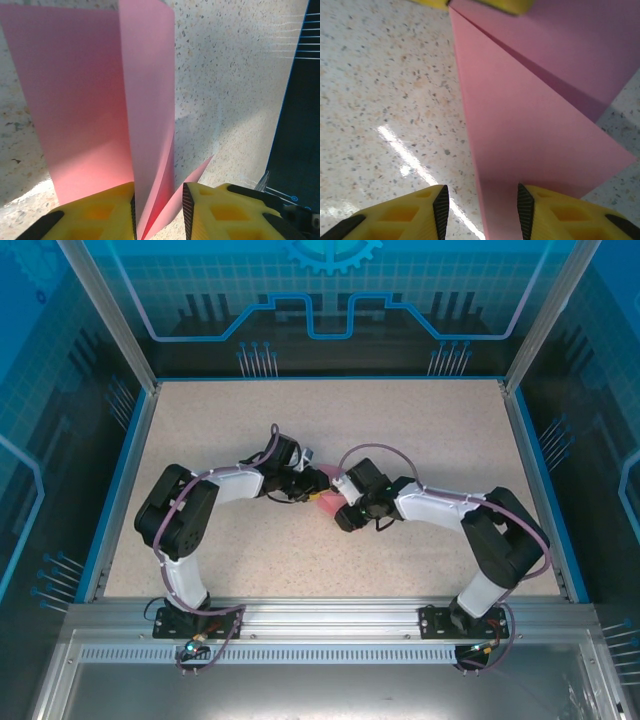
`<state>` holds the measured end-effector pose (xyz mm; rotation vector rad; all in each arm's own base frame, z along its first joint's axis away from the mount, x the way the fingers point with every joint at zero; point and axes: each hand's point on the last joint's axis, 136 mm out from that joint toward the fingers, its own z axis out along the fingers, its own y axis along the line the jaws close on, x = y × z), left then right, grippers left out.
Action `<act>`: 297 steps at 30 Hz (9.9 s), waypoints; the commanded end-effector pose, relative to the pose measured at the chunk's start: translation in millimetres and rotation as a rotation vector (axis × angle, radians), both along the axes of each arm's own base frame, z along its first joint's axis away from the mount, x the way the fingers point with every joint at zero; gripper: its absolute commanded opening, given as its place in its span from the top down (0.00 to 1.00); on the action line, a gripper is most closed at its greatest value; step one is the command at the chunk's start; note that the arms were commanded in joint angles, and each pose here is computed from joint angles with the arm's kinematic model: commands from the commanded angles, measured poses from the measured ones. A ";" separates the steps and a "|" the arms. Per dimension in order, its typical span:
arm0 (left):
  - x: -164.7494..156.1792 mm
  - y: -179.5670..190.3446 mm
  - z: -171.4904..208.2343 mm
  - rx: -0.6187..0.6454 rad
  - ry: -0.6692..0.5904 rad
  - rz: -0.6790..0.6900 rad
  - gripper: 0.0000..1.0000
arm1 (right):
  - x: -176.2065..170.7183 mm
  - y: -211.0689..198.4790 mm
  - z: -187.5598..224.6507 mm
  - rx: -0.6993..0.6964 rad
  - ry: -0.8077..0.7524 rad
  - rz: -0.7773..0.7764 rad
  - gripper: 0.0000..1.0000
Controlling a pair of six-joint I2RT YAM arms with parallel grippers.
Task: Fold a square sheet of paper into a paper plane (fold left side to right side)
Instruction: Fourth fold the wing at the center of the table.
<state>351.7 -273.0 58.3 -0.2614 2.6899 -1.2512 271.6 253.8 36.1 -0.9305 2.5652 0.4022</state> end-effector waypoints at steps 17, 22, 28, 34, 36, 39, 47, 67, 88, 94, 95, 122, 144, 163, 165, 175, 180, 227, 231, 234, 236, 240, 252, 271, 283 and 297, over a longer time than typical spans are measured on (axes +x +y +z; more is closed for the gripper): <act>4.4 -10.6 24.2 -0.044 0.010 -0.007 0.70 | 13.2 8.3 -11.3 -0.078 -0.036 0.010 0.60; 4.4 -10.1 22.1 -0.040 0.016 -0.006 0.69 | 9.4 6.6 -14.7 -0.081 -0.022 0.013 0.66; 4.2 -8.5 22.9 -0.032 0.011 -0.005 0.63 | 5.4 6.1 -18.3 -0.080 -0.006 0.018 0.76; 3.1 0.1 31.5 -0.018 -0.016 0.005 0.53 | 0.6 6.5 -24.2 -0.064 0.028 0.013 0.84; 2.8 6.2 36.6 -0.013 -0.032 0.017 0.49 | -1.1 6.5 -25.7 -0.043 0.049 0.002 0.87; 1.0 18.7 42.5 0.004 -0.049 0.039 0.44 | -1.5 8.0 -24.8 0.005 0.075 -0.011 0.90; -12.0 37.6 31.3 0.028 -0.020 0.085 0.45 | -2.3 9.9 -19.0 0.163 0.174 -0.043 0.94; -9.8 -3.1 -3.6 -0.019 0.068 0.017 0.56 | -0.1 5.8 -13.7 0.469 0.370 -0.122 0.96; -7.2 -9.9 -6.2 0.013 0.054 -0.003 0.54 | 3.9 -0.9 -22.5 0.510 0.431 -0.175 0.97; -8.9 -10.3 -9.5 0.003 0.068 0.002 0.54 | 3.8 -1.0 -20.8 0.545 0.451 -0.179 0.97; -9.2 -10.4 -10.2 0.002 0.071 0.001 0.55 | 4.5 -1.5 -20.0 0.554 0.454 -0.182 0.98; -7.5 -16.9 -34.1 0.024 0.116 -0.010 0.53 | 8.6 -1.2 -18.5 0.642 0.519 -0.204 0.97; -13.8 -10.4 -50.6 0.078 0.157 -0.009 0.54 | 20.4 0.8 5.1 0.664 0.456 -0.184 0.80; -12.4 -10.6 -48.9 0.077 0.153 -0.008 0.54 | 37.8 2.3 8.5 0.624 0.425 -0.184 0.70; -12.5 -10.9 -48.5 0.077 0.150 -0.010 0.54 | 39.2 5.5 9.7 0.621 0.423 -0.173 0.70; -12.1 -10.8 -47.8 0.077 0.150 -0.012 0.54 | 41.3 8.6 7.0 0.616 0.436 -0.171 0.73; -12.7 -10.4 -47.5 0.077 0.150 -0.012 0.54 | 39.8 9.5 3.0 0.608 0.445 -0.171 0.73; -14.5 -6.6 -45.7 0.083 0.141 -0.006 0.54 | 47.3 -14.3 -17.6 0.487 0.443 -0.243 1.00; -15.0 -6.4 -46.5 0.083 0.144 -0.006 0.54 | 48.9 -14.3 -18.2 0.484 0.440 -0.246 1.00; -14.7 -6.9 -46.0 0.084 0.140 -0.009 0.53 | 49.4 -14.7 -18.8 0.478 0.441 -0.248 1.00; -14.5 -7.0 -46.0 0.083 0.139 -0.009 0.53 | 50.2 -15.2 -18.8 0.472 0.435 -0.247 1.00; -14.9 -6.6 -46.7 0.084 0.143 -0.008 0.53 | 50.3 -16.2 -20.1 0.464 0.437 -0.251 1.00; -15.1 -6.9 -46.2 0.083 0.143 -0.010 0.53 | 47.3 -21.1 -29.2 0.427 0.451 -0.267 1.00; -3.6 -19.1 22.6 0.002 0.002 -0.066 0.58 | 35.8 -30.7 -51.7 0.350 0.512 -0.303 1.00; 16.7 -48.6 3.8 -0.034 0.049 -0.130 0.66 | 34.6 -31.2 -51.3 0.342 0.511 -0.298 1.00; 9.3 -38.2 -38.7 0.060 0.118 -0.129 0.66 | 32.9 -33.3 -53.6 0.320 0.513 -0.298 1.00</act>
